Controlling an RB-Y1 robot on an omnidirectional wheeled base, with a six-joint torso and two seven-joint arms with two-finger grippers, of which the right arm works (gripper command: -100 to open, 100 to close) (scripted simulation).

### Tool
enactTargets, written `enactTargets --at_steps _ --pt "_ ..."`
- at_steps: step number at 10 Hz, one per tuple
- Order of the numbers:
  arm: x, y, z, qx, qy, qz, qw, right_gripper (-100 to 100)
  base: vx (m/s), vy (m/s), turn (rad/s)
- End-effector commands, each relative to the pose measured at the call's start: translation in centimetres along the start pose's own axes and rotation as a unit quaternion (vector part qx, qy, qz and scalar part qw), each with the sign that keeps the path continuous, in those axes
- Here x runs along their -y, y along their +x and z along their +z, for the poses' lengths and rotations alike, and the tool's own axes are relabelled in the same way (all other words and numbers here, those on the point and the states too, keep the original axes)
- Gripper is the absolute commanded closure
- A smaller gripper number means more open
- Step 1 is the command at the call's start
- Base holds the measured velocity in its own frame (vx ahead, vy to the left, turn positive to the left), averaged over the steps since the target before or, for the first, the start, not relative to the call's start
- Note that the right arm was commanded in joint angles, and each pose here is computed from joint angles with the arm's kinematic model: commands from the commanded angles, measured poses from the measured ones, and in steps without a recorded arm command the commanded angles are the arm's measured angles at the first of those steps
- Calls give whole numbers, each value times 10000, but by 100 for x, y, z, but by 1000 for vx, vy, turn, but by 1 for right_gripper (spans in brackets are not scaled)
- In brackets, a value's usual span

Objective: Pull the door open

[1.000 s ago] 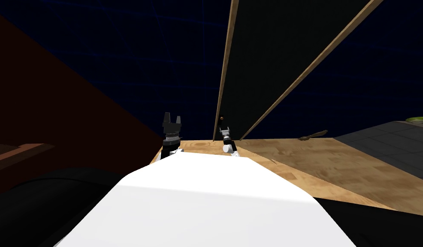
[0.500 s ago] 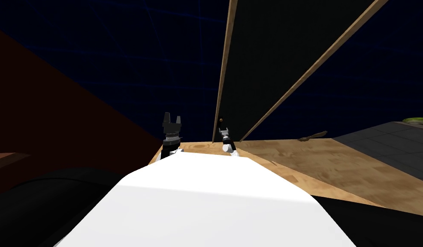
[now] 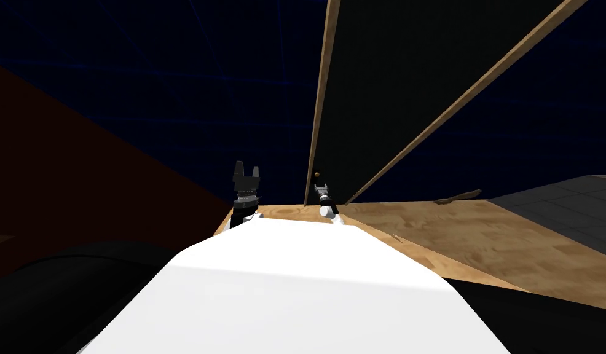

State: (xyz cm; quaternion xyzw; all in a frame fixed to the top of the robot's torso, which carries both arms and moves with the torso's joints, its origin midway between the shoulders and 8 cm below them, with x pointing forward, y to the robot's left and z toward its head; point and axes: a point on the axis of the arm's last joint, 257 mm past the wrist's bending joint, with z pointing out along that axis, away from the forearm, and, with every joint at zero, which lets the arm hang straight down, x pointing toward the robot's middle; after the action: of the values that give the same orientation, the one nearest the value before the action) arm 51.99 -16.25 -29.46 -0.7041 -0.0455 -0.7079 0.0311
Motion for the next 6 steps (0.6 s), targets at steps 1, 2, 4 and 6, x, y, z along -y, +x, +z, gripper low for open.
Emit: enactTargets --at_steps 1,2,4,6 --pt "-186 -54 -27 32 -101 24 9999 -100 -20 134 155" --pt "-288 -75 -36 46 -153 26 9999 -100 -24 131 101" --pt "-523 -115 -60 72 -273 29 9996 -100 -11 99 110" --pt "-784 -145 -89 92 -407 32 9991 -100 40 76 136"
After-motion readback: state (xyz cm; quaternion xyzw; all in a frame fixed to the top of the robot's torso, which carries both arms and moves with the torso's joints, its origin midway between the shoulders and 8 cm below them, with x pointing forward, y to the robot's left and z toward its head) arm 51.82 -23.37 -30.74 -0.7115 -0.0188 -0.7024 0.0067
